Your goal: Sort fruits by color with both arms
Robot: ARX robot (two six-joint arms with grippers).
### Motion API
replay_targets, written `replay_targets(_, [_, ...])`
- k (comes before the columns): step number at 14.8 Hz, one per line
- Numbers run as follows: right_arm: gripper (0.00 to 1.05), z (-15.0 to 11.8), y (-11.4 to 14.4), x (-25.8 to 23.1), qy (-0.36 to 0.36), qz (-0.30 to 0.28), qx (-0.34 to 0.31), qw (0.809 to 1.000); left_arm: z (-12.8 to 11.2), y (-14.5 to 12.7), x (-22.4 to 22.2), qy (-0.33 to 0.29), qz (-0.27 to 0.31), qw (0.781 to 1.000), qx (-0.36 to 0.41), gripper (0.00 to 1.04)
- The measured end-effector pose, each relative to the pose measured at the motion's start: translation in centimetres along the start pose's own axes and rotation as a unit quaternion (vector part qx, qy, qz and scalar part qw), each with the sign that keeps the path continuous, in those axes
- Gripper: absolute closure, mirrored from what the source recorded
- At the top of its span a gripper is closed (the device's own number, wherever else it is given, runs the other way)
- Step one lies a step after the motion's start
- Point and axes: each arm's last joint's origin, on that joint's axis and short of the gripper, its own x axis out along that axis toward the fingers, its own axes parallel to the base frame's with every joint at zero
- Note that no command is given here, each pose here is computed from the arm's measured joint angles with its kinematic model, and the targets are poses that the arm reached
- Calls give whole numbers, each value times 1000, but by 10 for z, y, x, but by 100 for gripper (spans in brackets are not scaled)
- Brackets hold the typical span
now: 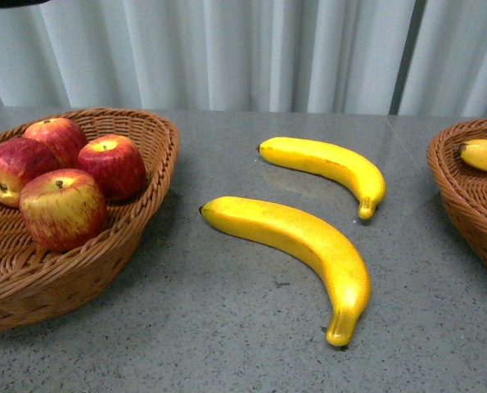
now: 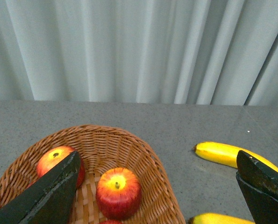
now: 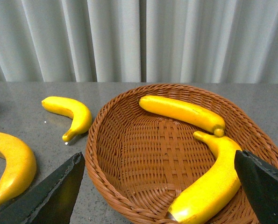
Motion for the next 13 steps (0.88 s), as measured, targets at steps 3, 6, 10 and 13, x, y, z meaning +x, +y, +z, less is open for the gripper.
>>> replay_targets(3, [7,0,0,0,0,0,0,1000,-47,0,-41,-29,46,998,14,17])
replay_targets(6, [7,0,0,0,0,0,0,1000,-97,28,-79,-33,79,996,23,51])
replay_targets(10, [7,0,0,0,0,0,0,1000,-98,38,-93,-45,71,996,21,89])
replay_targets(13, [7,0,0,0,0,0,0,1000,-110,45,-103,-44,72,996,22,103])
